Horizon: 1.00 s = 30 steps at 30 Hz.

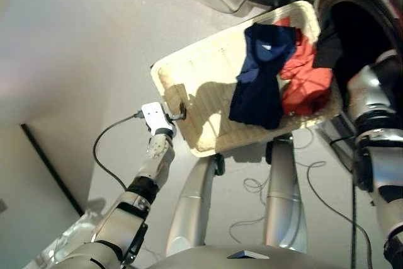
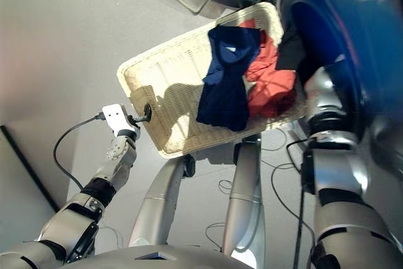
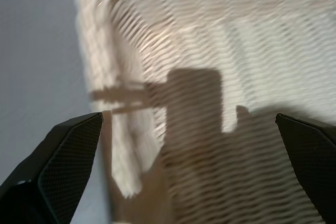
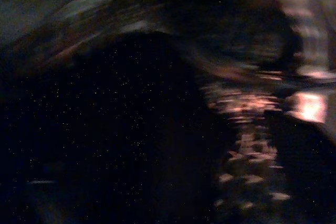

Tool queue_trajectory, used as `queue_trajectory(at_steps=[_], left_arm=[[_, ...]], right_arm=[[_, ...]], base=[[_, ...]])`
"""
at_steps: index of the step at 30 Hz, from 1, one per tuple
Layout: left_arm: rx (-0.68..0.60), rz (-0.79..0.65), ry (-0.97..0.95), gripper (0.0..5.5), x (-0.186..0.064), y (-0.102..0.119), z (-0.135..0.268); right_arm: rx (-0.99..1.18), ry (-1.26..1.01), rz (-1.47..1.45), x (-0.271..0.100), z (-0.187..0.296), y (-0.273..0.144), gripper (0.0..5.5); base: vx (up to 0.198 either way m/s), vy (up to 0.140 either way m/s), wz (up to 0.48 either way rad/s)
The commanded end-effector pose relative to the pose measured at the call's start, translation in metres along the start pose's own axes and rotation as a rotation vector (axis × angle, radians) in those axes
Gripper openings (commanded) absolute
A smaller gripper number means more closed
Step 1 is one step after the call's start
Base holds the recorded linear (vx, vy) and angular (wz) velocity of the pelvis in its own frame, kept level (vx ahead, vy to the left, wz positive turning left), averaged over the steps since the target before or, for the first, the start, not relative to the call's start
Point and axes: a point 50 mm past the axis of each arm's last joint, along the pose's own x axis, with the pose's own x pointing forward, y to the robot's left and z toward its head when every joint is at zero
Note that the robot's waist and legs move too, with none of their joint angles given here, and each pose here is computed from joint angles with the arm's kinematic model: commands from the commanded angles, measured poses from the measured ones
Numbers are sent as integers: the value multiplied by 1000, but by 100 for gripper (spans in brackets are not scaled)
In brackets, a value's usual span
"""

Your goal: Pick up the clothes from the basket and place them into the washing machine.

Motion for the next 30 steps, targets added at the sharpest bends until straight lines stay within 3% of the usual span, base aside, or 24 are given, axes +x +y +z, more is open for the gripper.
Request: queue_trajectory(at_steps=[1, 14, 19, 30], left_arm=[[-19, -38, -23, 550, 6, -3, 5], [73, -236, 58, 550, 23, -53, 1], [81, -254, 93, 550, 32, -66, 3], [96, -238, 54, 550, 46, -85, 25]], right_arm=[[-30, -110, 268, -11, 11, 30, 550], [-70, -221, 793, -74, 18, 105, 550], [20, -289, 948, -108, 31, 123, 550], [270, -433, 1057, -144, 77, 131, 550]], base=[[-46, -54, -90], [0, 0, 0], [19, 4, -129], [18, -7, -93]])
